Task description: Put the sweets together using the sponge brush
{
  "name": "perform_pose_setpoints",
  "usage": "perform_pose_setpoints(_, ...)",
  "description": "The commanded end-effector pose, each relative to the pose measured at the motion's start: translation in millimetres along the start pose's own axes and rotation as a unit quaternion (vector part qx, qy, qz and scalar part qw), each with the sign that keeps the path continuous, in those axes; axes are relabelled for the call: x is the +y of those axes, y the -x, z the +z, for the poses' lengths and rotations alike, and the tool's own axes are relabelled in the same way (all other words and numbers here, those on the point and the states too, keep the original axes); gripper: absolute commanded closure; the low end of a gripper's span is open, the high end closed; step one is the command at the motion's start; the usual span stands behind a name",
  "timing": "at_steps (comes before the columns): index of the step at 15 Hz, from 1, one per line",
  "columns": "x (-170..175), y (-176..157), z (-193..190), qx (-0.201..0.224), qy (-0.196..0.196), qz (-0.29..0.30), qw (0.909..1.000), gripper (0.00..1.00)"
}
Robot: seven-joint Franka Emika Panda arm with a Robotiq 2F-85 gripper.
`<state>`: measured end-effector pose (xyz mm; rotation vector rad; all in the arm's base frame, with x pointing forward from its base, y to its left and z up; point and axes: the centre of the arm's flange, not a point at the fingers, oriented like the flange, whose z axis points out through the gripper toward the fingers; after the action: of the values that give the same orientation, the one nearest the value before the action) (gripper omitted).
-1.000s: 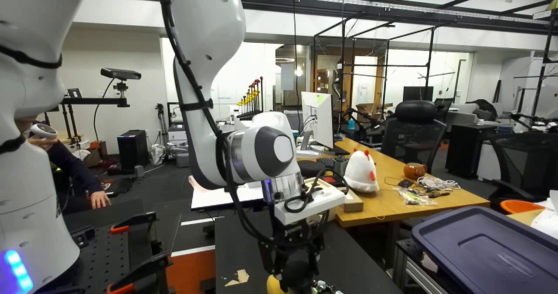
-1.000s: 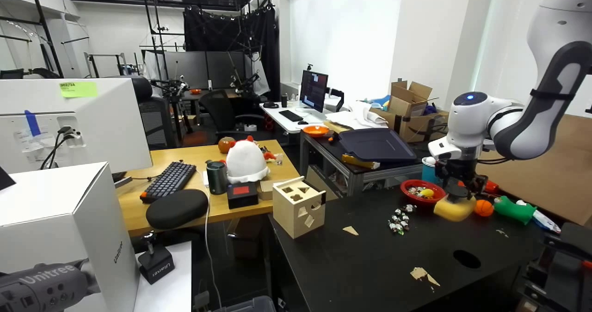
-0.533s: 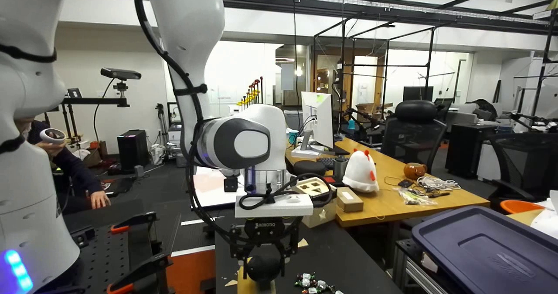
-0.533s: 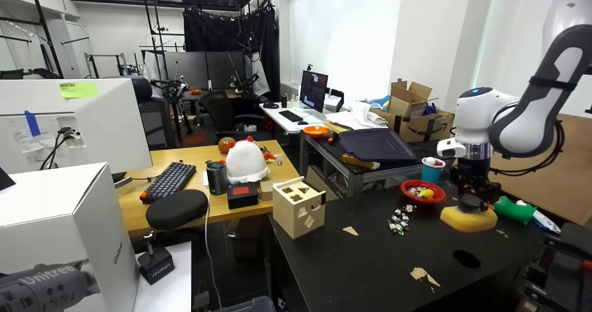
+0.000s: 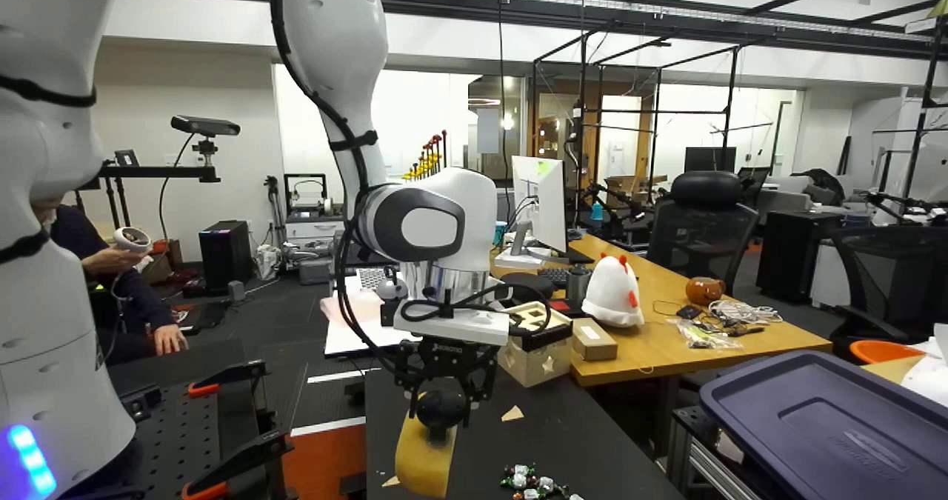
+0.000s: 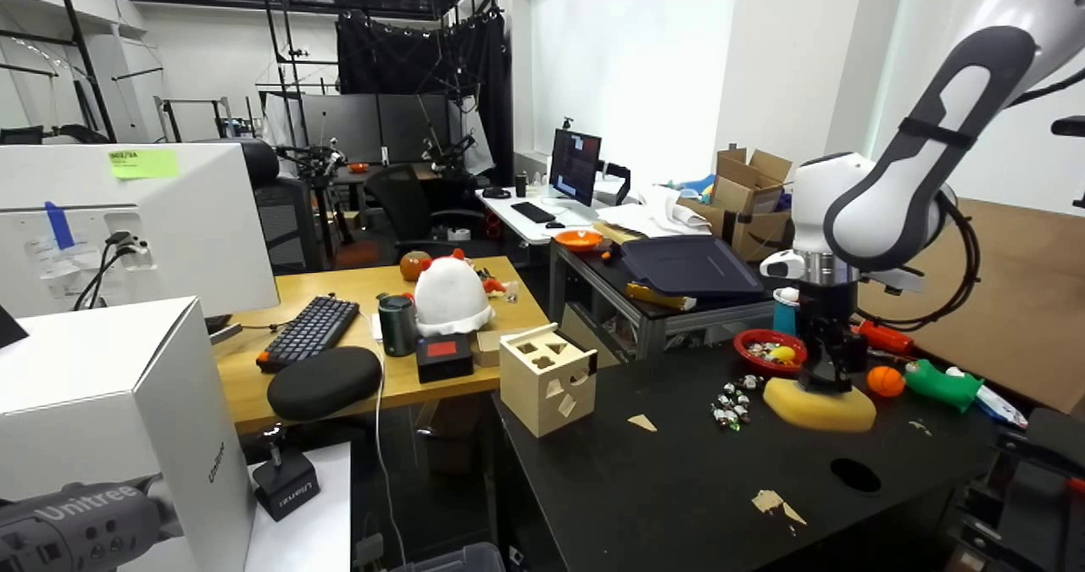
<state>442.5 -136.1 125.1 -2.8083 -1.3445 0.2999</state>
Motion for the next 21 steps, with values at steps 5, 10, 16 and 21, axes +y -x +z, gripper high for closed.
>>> perform_pose_setpoints(5,18.7,-81.3,-22.0,-0.021,-0.028,0.019,0.9992,0.48)
perform_pose_setpoints(10,33.6,-135.3,-20.0,-0.007,-0.036,0.028,0.9989,0.48)
perform_pose_setpoints(16,57.9,-165.5,20.9,-0.019,-0.076,0.107,0.9911,0.48)
perform_pose_setpoints(21,81.5,-175.3,54.5,-0.024,-0.113,0.167,0.9791,0.48)
